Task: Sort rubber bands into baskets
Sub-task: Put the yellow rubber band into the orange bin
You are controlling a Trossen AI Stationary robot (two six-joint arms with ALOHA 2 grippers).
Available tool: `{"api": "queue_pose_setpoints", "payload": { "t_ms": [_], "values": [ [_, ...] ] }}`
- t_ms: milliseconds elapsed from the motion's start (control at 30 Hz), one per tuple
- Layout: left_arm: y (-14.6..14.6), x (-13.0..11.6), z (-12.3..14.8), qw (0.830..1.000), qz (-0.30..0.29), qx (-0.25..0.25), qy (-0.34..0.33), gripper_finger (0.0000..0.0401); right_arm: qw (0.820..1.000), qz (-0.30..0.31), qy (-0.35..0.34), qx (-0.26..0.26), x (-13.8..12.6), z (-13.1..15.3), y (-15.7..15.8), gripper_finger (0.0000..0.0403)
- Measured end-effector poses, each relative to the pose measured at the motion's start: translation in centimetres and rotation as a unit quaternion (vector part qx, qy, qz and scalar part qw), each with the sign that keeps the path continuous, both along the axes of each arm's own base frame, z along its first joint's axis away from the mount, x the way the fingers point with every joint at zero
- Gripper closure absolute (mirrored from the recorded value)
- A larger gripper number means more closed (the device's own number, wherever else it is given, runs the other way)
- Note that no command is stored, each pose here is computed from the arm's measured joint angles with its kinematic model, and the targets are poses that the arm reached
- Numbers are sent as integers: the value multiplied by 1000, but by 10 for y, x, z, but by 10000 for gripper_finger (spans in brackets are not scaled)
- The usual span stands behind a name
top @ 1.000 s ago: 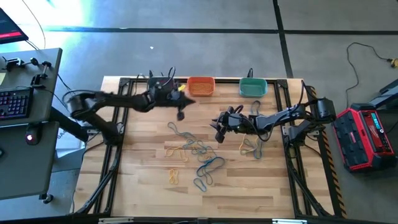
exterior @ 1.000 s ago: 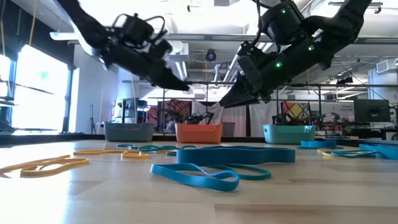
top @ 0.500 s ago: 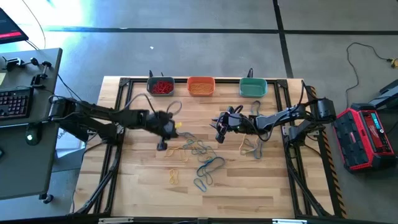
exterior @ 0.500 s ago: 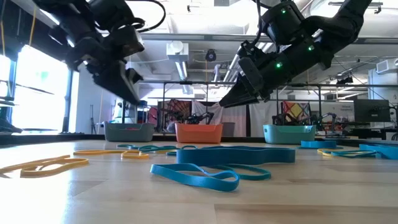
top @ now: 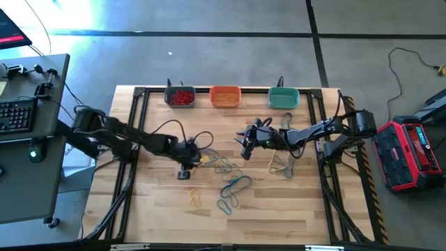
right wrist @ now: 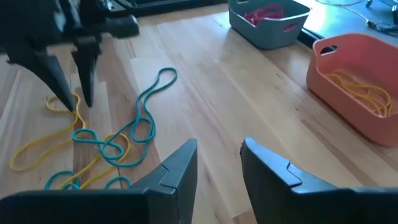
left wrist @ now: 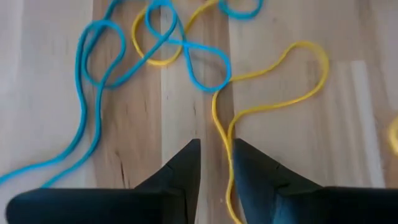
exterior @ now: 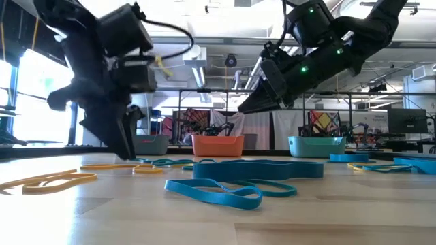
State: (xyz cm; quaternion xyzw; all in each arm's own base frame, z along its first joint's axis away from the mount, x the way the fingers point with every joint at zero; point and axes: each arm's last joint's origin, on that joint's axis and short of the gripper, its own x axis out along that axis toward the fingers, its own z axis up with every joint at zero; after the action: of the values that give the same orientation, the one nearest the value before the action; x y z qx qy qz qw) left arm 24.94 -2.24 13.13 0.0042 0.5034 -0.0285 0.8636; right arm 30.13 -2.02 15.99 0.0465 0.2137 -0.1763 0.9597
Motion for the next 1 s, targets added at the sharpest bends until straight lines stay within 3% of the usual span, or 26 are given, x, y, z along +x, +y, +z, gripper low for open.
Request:
{"api": "queue_pose_setpoints", "payload": {
  "t_ms": [500,767,1000],
  "values": [
    [-1,6,-15,1000,14,-19,18,323,1000,1,-3,-3,0,1,0,291],
    [-2,2,-15,999,-7,34,29,393,999,21,-22,15,2,3,1,291],
    [1,-4,-3,998,8,65,20,400,998,44,-27,24,3,4,3,291]
  ]
}}
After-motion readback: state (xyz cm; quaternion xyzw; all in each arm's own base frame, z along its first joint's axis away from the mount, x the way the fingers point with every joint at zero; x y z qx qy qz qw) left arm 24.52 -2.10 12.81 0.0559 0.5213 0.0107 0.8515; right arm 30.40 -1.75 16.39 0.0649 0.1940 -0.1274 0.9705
